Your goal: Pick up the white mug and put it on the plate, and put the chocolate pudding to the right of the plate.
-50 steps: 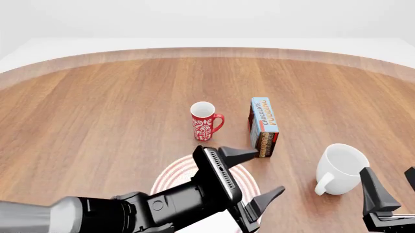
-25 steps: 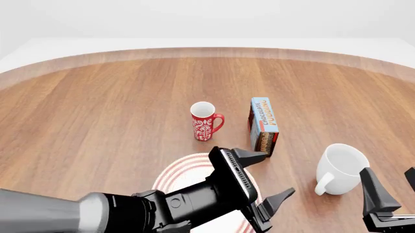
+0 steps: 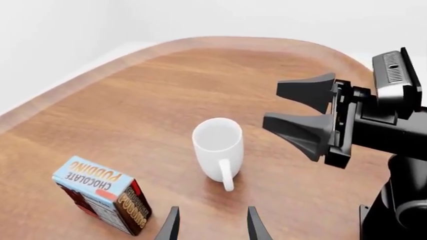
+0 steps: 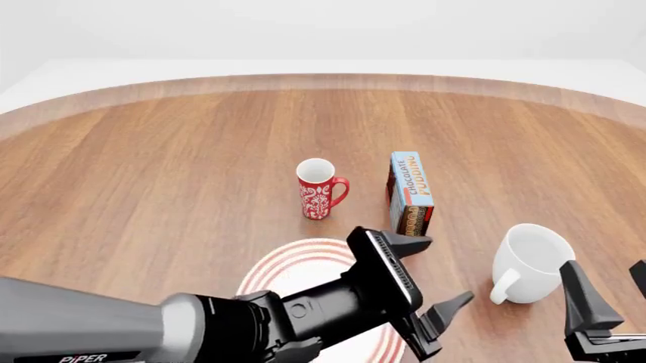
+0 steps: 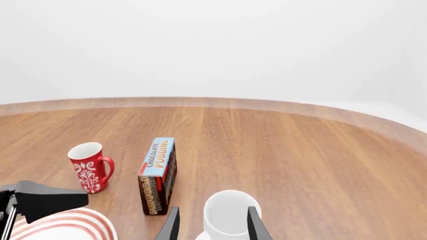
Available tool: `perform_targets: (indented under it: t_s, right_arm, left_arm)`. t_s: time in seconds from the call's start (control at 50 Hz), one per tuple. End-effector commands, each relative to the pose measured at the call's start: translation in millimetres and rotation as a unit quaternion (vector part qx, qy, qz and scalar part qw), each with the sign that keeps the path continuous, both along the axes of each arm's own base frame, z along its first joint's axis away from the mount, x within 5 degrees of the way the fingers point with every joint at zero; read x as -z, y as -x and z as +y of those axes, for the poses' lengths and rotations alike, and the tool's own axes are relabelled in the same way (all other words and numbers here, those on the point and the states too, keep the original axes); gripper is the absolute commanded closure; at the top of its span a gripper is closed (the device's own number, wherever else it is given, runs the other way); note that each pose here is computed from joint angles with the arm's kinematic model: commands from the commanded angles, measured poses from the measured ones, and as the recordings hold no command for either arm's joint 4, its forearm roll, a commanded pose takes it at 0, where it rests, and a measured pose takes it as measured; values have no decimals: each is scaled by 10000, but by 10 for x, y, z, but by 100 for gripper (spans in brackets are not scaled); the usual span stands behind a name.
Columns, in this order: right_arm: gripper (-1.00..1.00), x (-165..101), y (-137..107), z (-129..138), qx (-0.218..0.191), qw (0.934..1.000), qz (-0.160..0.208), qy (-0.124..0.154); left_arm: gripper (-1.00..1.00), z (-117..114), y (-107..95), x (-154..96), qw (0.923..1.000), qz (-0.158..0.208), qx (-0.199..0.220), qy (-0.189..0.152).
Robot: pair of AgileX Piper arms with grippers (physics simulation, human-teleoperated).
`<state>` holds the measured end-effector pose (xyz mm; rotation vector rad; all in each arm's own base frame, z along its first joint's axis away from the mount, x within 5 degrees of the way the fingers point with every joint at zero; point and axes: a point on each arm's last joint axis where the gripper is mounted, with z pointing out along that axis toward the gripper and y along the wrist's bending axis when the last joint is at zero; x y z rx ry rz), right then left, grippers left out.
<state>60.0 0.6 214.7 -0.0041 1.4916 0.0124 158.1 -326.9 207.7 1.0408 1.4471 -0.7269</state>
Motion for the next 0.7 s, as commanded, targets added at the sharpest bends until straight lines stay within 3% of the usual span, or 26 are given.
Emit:
perform_targets:
  t_s: [0.02, 0.28, 0.7]
  right_arm:
    - [-100, 0, -1, 0, -3, 10000, -1, -8]
    - [-100, 3, 8, 1, -14, 10000, 1, -19]
    - [-100, -5, -20, 2, -17, 10000, -3, -29]
  left_arm:
    - [-100, -118, -16, 42, 10000, 21, 51, -66]
    - [-100, -252, 25, 91, 9997, 60, 173, -140]
    - [-100, -360, -66, 203, 9996, 144, 115, -219]
